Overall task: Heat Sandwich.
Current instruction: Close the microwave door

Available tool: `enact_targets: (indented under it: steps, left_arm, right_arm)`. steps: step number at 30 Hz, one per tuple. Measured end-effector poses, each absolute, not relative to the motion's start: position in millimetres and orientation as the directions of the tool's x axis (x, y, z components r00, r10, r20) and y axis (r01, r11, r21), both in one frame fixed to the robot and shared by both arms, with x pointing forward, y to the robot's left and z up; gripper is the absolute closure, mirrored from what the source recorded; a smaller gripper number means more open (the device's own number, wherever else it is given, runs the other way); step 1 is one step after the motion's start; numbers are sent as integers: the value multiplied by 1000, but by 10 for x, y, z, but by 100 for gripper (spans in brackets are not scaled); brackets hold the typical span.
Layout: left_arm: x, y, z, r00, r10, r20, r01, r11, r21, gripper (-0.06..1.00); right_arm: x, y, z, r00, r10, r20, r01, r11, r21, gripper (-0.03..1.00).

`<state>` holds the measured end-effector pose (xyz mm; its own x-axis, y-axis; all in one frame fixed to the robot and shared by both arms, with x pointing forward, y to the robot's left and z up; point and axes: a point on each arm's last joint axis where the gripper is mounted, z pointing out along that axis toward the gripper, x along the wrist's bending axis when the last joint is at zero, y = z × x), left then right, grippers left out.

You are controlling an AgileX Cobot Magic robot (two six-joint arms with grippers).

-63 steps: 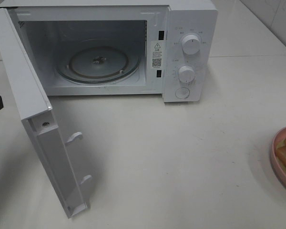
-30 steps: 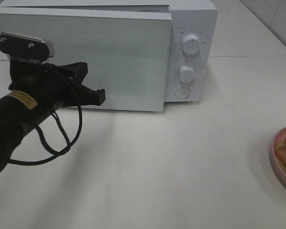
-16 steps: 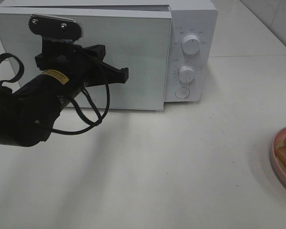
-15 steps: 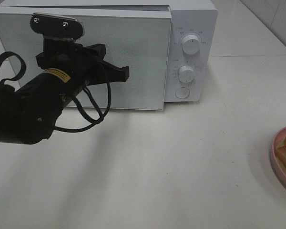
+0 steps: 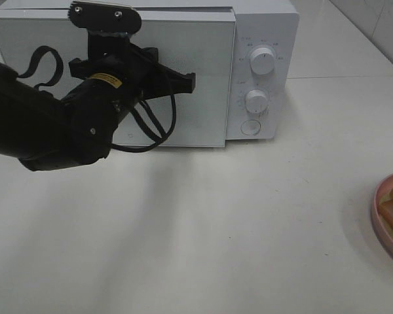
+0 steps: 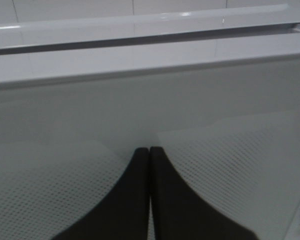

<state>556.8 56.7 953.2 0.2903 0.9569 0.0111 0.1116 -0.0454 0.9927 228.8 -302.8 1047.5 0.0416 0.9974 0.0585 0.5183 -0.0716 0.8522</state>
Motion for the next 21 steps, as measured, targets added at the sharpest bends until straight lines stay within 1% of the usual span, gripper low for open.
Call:
enact_targets:
  steps: [9,15,21]
  left_arm:
    - [5730,388,9451,308,949,58,124,-101,987,94]
    - [5741,367,9439,326,943,63,141,-114,983,94]
    - [5688,383,9512,334,941,54,145,-108,984,94]
  right_arm:
    - [2288,-3028,10475,42,997,58,518,-72,852,20]
    - [2289,-3028,10472,44,997,58,519,-73,852,20]
    - [2289,-3028,10472,44,997,58,519,-73,852,20]
